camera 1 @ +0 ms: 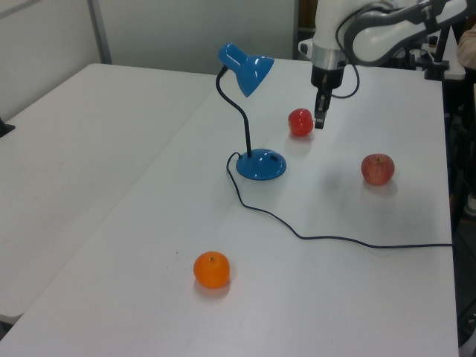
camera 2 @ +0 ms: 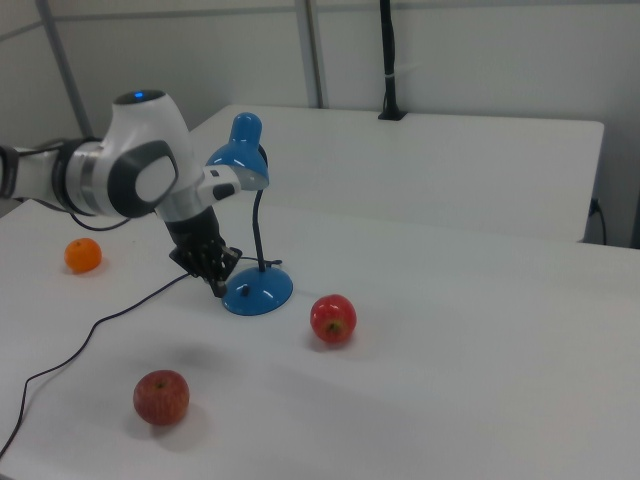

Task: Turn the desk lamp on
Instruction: 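Lower the gripper toward the switch on the blue lamp base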

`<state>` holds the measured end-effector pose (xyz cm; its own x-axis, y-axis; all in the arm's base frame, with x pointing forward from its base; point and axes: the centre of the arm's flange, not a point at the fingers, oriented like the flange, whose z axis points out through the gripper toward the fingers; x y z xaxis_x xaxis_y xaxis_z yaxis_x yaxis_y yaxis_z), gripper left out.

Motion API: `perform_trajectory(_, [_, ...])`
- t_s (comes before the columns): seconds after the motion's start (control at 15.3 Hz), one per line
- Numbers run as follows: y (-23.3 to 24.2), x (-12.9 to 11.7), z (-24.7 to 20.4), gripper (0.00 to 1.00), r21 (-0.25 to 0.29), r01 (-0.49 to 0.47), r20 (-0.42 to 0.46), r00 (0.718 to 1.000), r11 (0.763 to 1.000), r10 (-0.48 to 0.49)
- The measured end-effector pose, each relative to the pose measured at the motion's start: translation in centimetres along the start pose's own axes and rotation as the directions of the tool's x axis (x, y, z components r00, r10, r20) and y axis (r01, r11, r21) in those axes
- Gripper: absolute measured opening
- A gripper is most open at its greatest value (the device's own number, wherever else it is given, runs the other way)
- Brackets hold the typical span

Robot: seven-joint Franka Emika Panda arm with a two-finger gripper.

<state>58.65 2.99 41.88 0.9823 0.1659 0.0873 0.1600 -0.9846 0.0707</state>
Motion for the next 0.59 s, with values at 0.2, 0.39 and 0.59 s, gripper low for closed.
perform_trajectory(0.2, [-0.2, 1.5, 3.4, 0.01, 0.004, -0.034, -0.077, 0.996, 0.999, 0.034])
perform_trajectory(0.39, [-1.5, 3.1, 6.5, 0.01, 0.018, -0.070, -0.160, 0.985, 0.997, 0.072])
perform_trajectory(0.59, [-2.7, 4.2, 8.0, 0.01, 0.036, -0.089, -0.246, 0.965, 0.995, 0.095])
